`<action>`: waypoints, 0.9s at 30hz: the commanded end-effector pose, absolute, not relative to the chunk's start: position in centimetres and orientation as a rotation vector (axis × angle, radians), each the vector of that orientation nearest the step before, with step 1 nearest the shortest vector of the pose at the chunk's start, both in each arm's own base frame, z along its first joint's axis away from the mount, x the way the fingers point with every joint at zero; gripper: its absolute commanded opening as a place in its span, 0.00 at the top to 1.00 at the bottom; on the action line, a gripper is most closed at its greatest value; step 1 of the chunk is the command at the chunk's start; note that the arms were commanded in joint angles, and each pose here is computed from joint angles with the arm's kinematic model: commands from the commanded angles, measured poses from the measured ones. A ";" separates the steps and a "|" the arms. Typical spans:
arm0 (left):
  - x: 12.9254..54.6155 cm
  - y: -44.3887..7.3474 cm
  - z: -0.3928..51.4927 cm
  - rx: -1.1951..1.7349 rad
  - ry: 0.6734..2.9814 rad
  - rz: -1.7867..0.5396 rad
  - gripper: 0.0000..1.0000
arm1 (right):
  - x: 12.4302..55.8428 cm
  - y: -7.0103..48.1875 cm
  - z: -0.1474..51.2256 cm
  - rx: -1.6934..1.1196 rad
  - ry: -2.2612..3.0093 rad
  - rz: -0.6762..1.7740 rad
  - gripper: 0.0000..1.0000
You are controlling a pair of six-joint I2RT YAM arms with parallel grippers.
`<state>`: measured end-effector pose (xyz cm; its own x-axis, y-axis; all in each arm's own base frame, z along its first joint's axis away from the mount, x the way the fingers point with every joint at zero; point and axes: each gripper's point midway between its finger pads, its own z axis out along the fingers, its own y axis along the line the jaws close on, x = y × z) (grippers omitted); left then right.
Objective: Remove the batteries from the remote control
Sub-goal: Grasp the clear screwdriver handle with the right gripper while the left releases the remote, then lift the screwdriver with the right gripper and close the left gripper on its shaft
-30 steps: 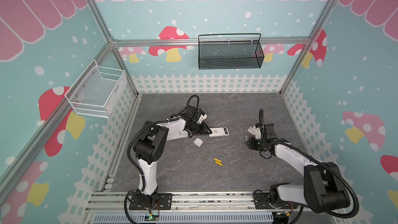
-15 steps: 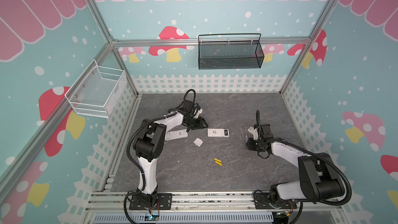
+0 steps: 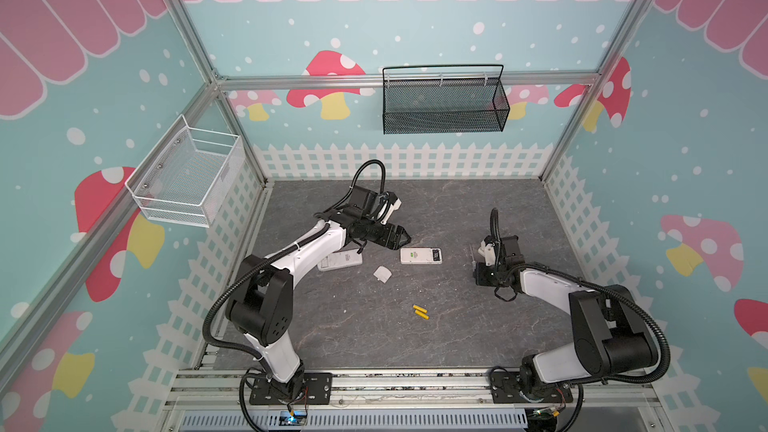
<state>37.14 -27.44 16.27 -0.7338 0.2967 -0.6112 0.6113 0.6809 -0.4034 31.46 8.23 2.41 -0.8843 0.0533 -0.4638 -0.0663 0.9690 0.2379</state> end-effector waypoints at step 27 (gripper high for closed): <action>31.1 -31.0 32.3 1.744 1.574 -0.781 0.20 | 27.5 18.4 23.1 -1.025 1.458 0.671 0.95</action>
<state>33.09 -31.04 33.15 -0.0288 0.5687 -0.8221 0.9966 0.0799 0.0203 29.40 16.82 20.87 -0.1002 -0.2206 -0.9702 -0.8106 0.5835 -0.0490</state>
